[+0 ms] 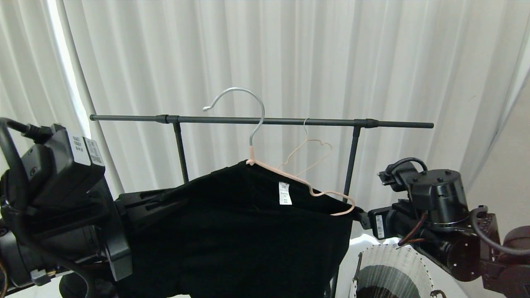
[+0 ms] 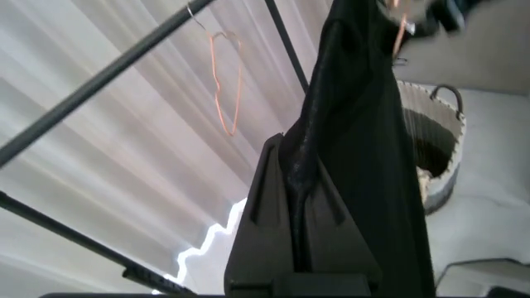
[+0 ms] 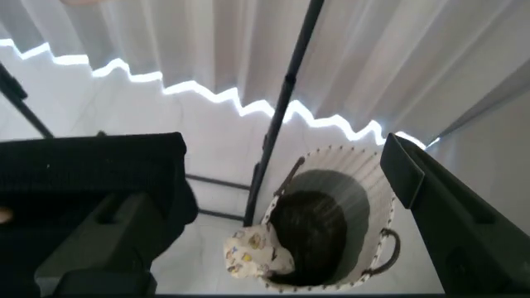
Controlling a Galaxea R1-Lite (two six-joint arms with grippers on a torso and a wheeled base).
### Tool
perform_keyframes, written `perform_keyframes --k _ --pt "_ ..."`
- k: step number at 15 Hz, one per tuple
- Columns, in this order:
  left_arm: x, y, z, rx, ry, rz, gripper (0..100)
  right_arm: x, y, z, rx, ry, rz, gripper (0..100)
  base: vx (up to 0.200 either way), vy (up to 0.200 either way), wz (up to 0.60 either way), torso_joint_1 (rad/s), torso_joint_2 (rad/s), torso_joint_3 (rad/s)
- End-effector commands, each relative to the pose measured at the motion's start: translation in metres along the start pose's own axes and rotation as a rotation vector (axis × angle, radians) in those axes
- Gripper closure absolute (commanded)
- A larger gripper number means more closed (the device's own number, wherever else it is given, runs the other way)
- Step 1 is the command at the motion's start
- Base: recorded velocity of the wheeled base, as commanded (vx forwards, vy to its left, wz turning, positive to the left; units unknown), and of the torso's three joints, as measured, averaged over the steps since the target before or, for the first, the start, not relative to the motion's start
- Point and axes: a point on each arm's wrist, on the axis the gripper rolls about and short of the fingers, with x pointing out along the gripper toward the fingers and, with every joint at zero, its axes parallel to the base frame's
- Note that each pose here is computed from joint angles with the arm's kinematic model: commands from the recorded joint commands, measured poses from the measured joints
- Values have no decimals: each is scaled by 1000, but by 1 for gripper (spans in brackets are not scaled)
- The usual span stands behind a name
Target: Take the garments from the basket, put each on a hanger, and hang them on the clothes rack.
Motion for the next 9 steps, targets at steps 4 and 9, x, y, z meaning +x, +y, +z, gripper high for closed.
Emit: perform_keyframes --k 4,9 --pt "0 -13 -26 -28 83 -42 100 -27 -15 23 4 -109 47 0 0 0 0 0 0 0" --pt "19 -12 -41 -64 183 -54 100 -74 -29 11 -200 -122 366 0 0 0 0 0 0 0"
